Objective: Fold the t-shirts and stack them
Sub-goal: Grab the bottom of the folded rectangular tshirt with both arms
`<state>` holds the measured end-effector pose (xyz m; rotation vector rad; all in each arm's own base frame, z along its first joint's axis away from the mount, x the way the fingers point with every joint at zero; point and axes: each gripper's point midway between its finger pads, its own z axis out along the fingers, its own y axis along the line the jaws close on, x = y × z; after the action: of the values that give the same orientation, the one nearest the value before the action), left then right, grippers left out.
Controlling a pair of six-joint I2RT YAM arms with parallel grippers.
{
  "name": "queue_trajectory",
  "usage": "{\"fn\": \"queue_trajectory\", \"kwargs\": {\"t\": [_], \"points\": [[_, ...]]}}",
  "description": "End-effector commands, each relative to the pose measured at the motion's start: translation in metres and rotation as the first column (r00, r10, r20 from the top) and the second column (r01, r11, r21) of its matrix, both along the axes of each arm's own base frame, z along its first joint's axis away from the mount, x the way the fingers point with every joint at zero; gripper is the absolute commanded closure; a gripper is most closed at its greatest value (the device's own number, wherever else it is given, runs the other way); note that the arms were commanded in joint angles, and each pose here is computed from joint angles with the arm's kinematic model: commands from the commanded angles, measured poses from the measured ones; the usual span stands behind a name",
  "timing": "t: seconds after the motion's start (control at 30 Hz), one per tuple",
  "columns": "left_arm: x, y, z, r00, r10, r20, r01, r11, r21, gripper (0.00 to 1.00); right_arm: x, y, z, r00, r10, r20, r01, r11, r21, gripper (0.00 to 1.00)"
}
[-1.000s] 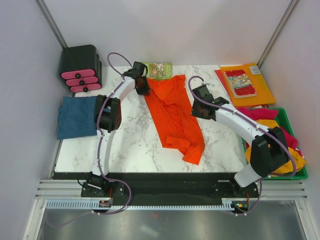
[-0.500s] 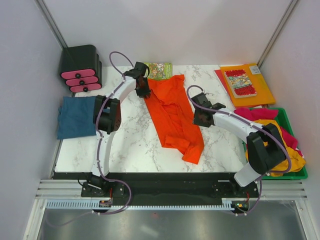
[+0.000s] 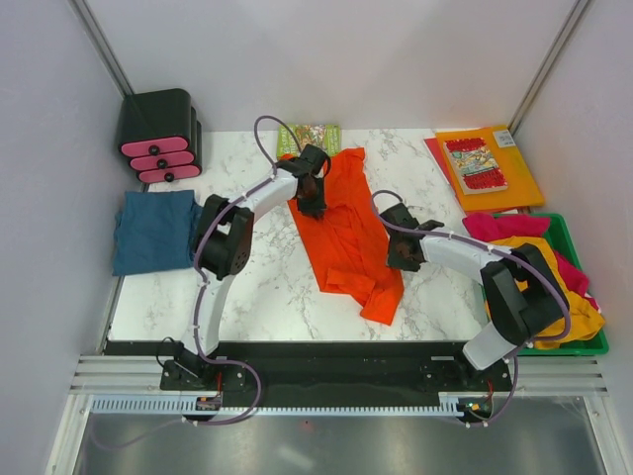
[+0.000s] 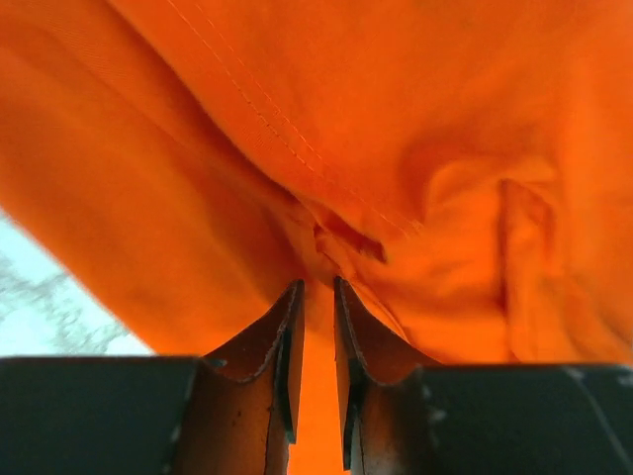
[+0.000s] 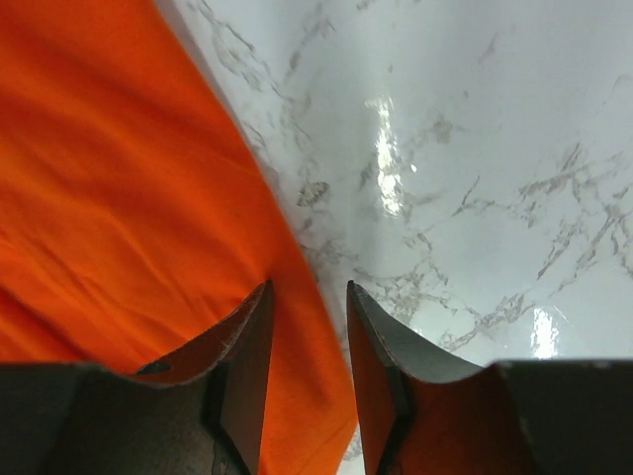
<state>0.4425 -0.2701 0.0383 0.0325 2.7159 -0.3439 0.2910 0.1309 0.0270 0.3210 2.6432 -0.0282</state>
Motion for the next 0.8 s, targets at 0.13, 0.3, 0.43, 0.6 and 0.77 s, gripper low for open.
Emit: {"fn": "queue_trajectory", "kwargs": {"t": [0.13, 0.3, 0.43, 0.6, 0.77], "points": [[0.001, 0.0, -0.05, 0.995, 0.004, -0.097, 0.004, 0.997, 0.081, 0.75, -0.029, 0.005, -0.029, 0.992, 0.017, -0.125, -0.012, 0.999, 0.039, 0.57], [0.01, -0.004, -0.057, 0.994, -0.007, -0.112, 0.017, 0.996, 0.092, 0.75, -0.056, 0.021, -0.036, 0.981, 0.086, -0.173, -0.071, 0.994, 0.086, 0.57], [0.014, -0.005, -0.054, 0.994, -0.001, -0.11, 0.01, 0.996, 0.088, 0.75, -0.079, 0.042, -0.037, 0.966, 0.162, -0.201, -0.141, 0.984, 0.112, 0.57], [0.006, 0.0, -0.055, 0.992, 0.007, -0.127, 0.005, 0.995, 0.099, 0.75, -0.1, 0.065, -0.035, 0.949, 0.234, -0.212, -0.204, 0.967, 0.153, 0.56], [0.0, 0.017, -0.04, 0.995, 0.049, -0.092, -0.035, 0.987, 0.154, 0.74, -0.079, 0.063, -0.014, 0.97, 0.21, -0.118, -0.2, 0.975, 0.097, 0.55]]}}
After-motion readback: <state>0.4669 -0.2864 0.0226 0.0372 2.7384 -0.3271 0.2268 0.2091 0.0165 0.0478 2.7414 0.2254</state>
